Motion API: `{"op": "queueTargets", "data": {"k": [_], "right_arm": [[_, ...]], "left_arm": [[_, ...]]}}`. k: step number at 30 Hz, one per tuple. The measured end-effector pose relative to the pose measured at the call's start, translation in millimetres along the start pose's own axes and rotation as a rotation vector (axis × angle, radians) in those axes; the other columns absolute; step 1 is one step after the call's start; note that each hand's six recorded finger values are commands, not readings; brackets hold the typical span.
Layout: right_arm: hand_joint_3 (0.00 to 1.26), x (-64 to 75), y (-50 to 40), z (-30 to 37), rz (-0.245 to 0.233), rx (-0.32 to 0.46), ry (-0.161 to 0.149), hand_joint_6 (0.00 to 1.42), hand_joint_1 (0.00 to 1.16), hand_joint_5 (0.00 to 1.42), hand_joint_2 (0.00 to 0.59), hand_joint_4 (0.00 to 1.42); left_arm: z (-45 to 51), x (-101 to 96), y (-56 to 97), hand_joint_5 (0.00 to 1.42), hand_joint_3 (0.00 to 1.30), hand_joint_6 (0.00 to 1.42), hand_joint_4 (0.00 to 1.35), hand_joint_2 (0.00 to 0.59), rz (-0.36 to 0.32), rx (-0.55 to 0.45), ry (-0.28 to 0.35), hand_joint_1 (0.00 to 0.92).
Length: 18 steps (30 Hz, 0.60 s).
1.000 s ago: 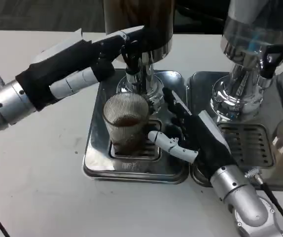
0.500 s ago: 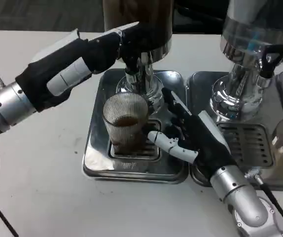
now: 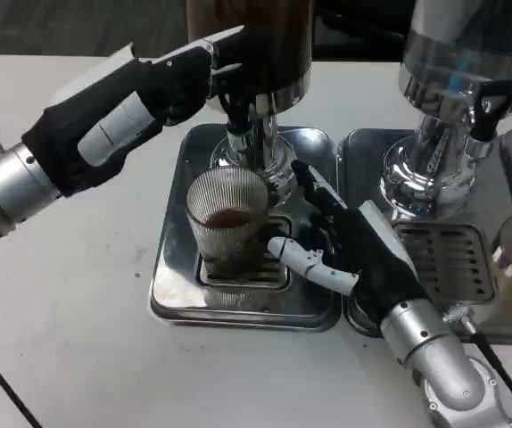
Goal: Grasp the cup under the faucet to collect the drink, then remove the cup.
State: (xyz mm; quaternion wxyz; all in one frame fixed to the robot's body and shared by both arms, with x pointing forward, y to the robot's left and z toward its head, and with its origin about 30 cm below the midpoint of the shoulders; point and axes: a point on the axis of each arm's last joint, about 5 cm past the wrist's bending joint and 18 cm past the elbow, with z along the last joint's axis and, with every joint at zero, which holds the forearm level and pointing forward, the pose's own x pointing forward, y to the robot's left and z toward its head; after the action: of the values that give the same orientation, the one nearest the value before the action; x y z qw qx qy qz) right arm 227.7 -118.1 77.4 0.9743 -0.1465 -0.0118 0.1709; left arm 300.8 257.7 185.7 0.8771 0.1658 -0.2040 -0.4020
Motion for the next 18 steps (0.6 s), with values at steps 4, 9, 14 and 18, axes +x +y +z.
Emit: {"op": "queueTargets", "data": {"k": [4, 9, 14, 18], "right_arm": [[0.03, 0.1, 0.2, 0.1, 0.000, 0.001, 0.000, 0.05, 0.57, 0.00, 0.273, 0.00], [0.04, 0.3, 1.2, 0.4, 0.000, 0.005, -0.001, 0.05, 0.58, 0.00, 0.276, 0.00], [0.04, 0.4, 1.8, 0.5, 0.001, 0.008, -0.002, 0.05, 0.58, 0.00, 0.277, 0.00], [0.05, 0.3, 2.3, 0.5, 0.000, 0.010, -0.002, 0.05, 0.58, 0.00, 0.278, 0.00]], "left_arm": [[3.5, 0.0, 2.2, 0.09, 0.10, 0.06, 0.04, 0.052, 0.013, 0.002, -0.031, 0.000], [8.8, 1.0, 4.8, 0.09, 0.10, 0.06, 0.04, 0.051, 0.019, 0.014, -0.054, 0.000], [14.1, 3.0, 6.7, 0.09, 0.10, 0.06, 0.04, 0.051, 0.019, 0.018, -0.082, 0.000], [17.7, 4.3, 8.0, 0.09, 0.10, 0.06, 0.04, 0.051, 0.020, 0.019, -0.103, 0.000]]}}
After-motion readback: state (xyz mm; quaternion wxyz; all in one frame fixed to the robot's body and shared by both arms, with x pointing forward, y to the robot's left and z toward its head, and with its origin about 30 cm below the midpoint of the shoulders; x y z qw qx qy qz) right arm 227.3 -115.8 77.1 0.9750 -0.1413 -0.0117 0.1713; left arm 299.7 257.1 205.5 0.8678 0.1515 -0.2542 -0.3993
